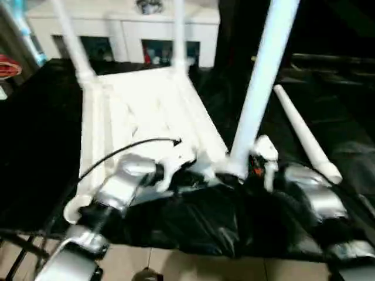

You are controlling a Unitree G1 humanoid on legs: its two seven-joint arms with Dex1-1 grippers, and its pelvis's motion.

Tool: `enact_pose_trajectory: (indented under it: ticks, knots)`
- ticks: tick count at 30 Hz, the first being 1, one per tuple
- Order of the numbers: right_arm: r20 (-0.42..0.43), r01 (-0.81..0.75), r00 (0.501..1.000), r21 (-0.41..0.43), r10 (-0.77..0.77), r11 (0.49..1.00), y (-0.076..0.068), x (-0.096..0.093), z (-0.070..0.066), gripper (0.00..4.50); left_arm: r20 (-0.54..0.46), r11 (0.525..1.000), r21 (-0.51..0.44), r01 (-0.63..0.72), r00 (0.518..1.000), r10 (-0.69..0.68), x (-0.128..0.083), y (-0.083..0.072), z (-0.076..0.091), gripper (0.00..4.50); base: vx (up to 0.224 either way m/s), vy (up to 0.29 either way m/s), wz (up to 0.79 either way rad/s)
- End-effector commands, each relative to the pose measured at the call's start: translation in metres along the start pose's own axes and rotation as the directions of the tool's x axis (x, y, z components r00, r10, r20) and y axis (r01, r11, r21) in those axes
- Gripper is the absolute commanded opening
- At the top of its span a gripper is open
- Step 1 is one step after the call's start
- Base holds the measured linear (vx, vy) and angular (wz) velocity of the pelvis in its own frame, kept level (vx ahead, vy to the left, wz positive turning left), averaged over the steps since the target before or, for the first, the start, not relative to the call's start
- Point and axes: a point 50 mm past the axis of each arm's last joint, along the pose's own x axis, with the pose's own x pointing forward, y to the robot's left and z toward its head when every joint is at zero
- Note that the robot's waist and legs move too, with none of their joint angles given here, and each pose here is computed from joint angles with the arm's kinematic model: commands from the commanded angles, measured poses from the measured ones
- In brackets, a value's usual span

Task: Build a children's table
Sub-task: Rotate leg to tighten

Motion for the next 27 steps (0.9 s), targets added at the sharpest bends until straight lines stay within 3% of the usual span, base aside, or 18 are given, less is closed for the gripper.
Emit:
enact_pose_trajectory:
  ticks: [1,5,6,9,17,21,22,27]
  knots:
    - [-0.028,-0.115,0.993,0.019,0.116,0.993,0.013,0.005,-0.005,3.72,0.111,0.987,0.117,0.111,0.986,-0.125,0.003,-0.009,0.029,0.00,0.000,0.000,0.00]
    - [-0.030,-0.140,0.990,0.031,0.141,0.990,0.015,0.004,-0.005,3.51,0.104,0.986,0.117,0.120,0.986,-0.132,0.001,-0.009,0.027,0.00,0.000,0.000,0.00]
    - [-0.029,-0.155,0.987,0.038,0.156,0.987,0.016,0.004,-0.004,3.22,0.100,0.985,0.116,0.129,0.985,-0.140,-0.001,-0.010,0.027,0.00,0.000,0.000,0.00]
    - [-0.034,-0.193,0.980,0.050,0.195,0.980,0.020,0.003,-0.002,3.01,0.090,0.982,0.112,0.152,0.983,-0.162,-0.004,-0.011,0.026,0.00,0.000,0.000,0.00]
    - [-0.039,-0.207,0.977,0.064,0.210,0.976,0.022,0.002,-0.003,2.78,0.085,0.981,0.106,0.161,0.982,-0.170,-0.005,-0.012,0.024,0.00,0.000,0.000,0.00]
    - [-0.027,0.009,1.000,0.086,-0.006,0.996,0.007,0.013,-0.007,2.78,0.105,0.993,0.096,0.070,0.991,-0.080,0.003,-0.005,0.028,0.00,0.000,0.000,0.00]
    - [-0.060,0.184,0.982,0.105,-0.178,0.977,-0.005,0.020,-0.011,2.78,0.114,0.997,0.084,0.001,0.993,-0.010,0.010,0.000,0.031,0.00,0.000,0.000,0.00]
    - [-0.096,0.349,0.936,0.149,-0.338,0.925,-0.012,0.035,-0.016,2.77,0.121,0.991,0.043,-0.124,0.986,0.119,0.026,0.008,0.039,0.00,0.000,0.000,0.00]
